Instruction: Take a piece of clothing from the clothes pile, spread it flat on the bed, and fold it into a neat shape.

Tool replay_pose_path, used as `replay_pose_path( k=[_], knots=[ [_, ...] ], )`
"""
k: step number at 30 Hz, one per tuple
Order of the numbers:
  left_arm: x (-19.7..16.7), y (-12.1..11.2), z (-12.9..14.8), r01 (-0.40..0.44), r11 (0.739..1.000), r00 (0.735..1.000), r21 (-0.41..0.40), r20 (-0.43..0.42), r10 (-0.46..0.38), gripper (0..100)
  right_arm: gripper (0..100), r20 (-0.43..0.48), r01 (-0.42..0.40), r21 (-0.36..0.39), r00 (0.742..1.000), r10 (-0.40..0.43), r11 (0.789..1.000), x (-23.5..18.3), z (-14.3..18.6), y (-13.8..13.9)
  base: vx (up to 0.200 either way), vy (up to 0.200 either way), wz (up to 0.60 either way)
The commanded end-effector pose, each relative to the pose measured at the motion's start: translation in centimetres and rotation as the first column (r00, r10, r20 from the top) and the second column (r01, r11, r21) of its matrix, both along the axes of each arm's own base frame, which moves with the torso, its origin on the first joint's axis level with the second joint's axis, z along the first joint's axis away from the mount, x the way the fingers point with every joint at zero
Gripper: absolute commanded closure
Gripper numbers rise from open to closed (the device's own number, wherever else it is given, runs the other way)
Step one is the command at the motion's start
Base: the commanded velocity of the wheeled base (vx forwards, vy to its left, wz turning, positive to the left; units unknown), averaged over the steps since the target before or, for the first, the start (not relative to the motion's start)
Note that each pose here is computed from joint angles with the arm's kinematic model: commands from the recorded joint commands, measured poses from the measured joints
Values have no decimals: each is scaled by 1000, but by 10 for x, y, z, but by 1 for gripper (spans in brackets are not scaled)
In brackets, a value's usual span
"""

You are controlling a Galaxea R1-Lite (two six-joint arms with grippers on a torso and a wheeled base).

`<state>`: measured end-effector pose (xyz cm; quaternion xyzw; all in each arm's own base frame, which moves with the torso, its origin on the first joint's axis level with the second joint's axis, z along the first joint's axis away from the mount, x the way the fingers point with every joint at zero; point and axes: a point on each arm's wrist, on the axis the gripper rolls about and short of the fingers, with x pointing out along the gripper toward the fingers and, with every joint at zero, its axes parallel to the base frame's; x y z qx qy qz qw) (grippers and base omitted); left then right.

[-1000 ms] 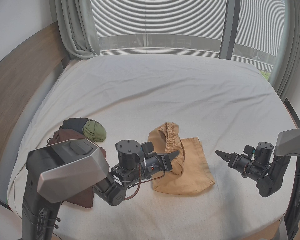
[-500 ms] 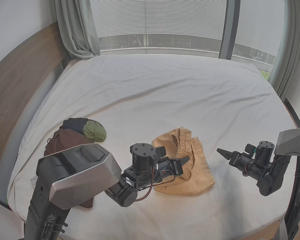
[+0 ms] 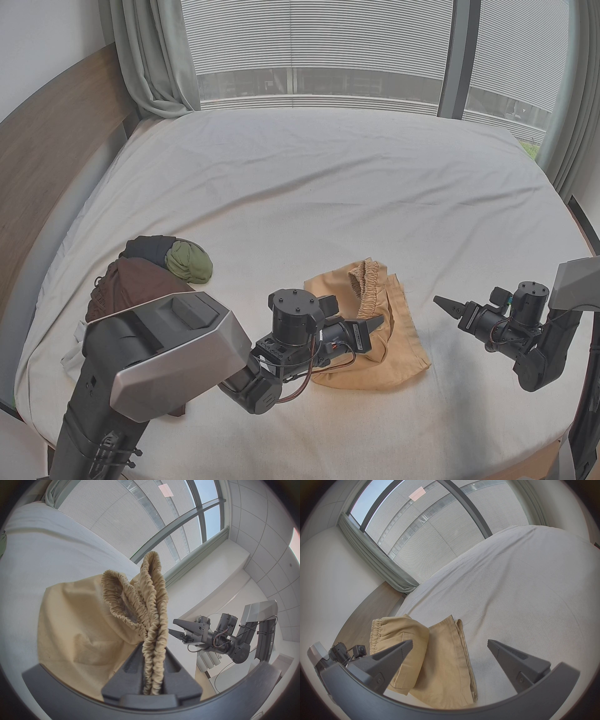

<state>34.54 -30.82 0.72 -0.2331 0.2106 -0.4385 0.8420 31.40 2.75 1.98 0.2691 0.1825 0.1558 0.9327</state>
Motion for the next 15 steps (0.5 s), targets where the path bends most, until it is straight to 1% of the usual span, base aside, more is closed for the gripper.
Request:
replay_pose_path(
  k=[1, 9, 15],
  knots=[
    [0, 0, -2, 1, 1000, 1000, 2, -3, -1, 0, 0, 1, 0, 0, 1000, 0, 1000, 0, 0, 0, 0, 0, 0],
    [0, 0, 0, -1, 1000, 1000, -7, 8, 1, 0, 0, -5, -3, 0, 1000, 3, 1000, -1, -1, 1, 0, 0, 0],
    [-1, 7, 0, -19, 1000, 1000, -3, 7, 19, 0, 0, -16, -11, -1, 1000, 11, 1000, -1, -4, 3, 0, 0, 0]
  ],
)
